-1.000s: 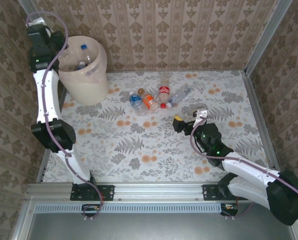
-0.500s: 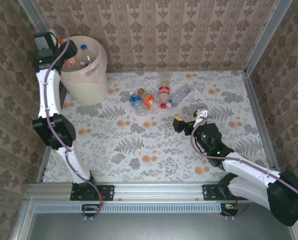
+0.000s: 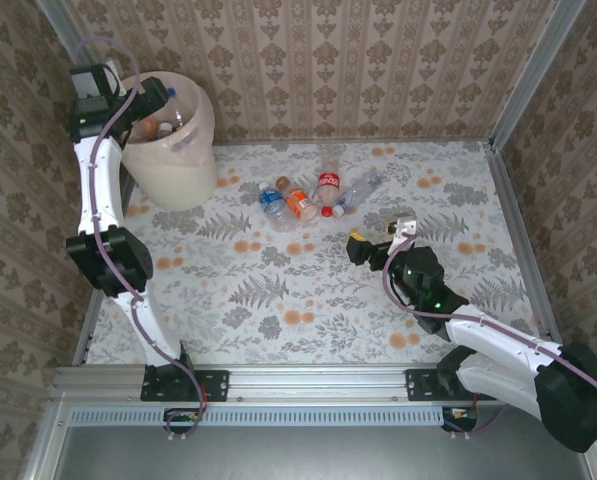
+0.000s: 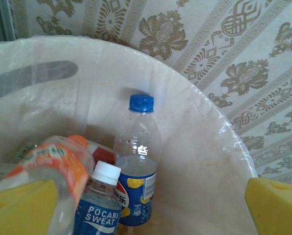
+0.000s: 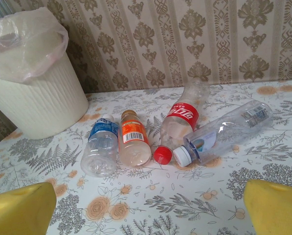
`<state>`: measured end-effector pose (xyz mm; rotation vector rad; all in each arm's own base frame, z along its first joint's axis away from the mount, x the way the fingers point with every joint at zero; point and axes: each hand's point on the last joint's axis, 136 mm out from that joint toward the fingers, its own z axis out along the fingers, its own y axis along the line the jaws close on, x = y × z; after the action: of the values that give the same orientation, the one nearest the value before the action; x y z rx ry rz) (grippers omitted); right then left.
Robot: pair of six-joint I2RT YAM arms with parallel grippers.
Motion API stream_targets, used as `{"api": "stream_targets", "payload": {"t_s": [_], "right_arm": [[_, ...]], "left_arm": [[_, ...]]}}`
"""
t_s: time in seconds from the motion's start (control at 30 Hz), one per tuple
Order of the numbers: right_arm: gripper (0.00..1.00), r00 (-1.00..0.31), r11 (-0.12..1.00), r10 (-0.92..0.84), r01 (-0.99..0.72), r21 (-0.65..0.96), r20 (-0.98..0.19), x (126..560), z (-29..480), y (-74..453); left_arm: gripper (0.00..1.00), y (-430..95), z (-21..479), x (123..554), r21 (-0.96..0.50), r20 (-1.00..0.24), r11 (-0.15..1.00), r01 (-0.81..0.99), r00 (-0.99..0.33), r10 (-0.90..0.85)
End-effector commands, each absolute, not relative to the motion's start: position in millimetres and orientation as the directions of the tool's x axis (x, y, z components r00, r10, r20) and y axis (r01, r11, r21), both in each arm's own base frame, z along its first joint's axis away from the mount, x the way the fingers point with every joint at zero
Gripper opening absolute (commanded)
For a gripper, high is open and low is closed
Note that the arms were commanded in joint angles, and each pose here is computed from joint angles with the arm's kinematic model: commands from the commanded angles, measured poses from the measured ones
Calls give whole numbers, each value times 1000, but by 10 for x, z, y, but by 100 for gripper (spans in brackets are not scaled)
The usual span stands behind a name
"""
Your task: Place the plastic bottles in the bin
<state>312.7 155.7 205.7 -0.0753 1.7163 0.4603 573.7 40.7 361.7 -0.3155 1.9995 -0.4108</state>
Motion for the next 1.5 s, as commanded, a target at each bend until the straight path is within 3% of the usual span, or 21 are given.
{"api": "stream_targets", "payload": {"t_s": [0.0,0.5,0.87,1.1,1.3,1.47], "right_arm": [[100,-197,922,227,-273,276,-954,3146,2113,1493],[100,-311,930,243,-195,312,-919,3251,1917,1417],[100,-503,929,304,-30,368,-809,3510,1619,1090],[100,-583,914,358,58,402,-729,3685,1426,948],[100,-650,909,372,111,401,-663,3974,1289,908],[100,-638,848,522,312,429,-567,4287,1221,750]], "left_arm": [[100,254,3883,5588,-434,-821,901,18,-421,-387],[100,-223,4202,5132,-377,-880,918,120,-357,-315],[100,-599,4163,4645,-473,-859,867,158,-302,-414],[100,-837,4022,4396,-580,-784,797,166,-381,-491],[100,-1370,3886,4089,-518,-808,829,210,-439,-393],[100,-1550,3606,3946,-540,-779,818,198,-484,-398]]}}
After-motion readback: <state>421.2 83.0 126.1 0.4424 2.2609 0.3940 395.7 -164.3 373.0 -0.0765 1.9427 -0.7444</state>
